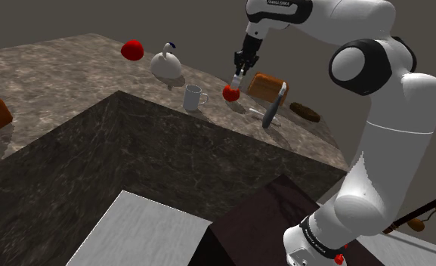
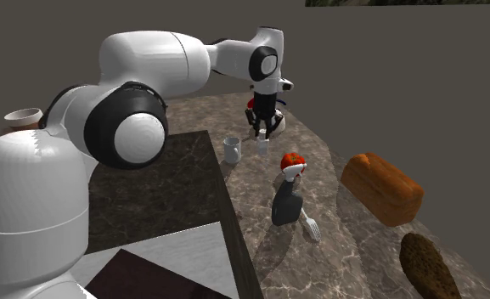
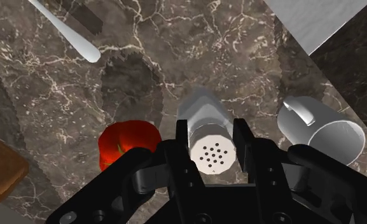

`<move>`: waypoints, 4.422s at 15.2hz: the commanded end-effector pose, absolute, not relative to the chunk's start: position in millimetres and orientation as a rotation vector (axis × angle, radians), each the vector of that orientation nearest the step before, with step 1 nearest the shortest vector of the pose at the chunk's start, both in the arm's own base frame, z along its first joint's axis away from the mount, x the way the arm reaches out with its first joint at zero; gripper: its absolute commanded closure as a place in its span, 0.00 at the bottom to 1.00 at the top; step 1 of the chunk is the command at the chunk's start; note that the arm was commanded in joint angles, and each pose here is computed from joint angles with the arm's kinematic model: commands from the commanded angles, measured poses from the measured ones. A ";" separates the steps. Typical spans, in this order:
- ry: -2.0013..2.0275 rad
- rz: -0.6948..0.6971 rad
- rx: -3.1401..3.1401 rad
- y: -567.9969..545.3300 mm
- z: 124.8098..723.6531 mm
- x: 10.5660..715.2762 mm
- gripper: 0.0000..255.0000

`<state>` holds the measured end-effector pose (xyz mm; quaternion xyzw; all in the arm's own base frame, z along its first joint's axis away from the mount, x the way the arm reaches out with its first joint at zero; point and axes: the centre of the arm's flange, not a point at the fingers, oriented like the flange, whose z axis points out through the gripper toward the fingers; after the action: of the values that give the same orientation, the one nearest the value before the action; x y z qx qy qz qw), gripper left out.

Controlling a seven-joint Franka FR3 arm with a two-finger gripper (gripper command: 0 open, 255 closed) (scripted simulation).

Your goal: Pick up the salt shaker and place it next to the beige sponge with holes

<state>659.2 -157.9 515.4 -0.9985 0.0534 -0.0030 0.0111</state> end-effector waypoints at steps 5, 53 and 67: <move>0.167 -0.009 -3.115 -176.0 533.4 641.7 1.00; 0.167 -0.009 -3.115 -555.4 487.8 280.1 1.00; 0.167 -0.009 -3.115 -555.4 413.9 280.1 1.00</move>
<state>280.5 -554.8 418.5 -0.9985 0.0535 -0.0027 0.0113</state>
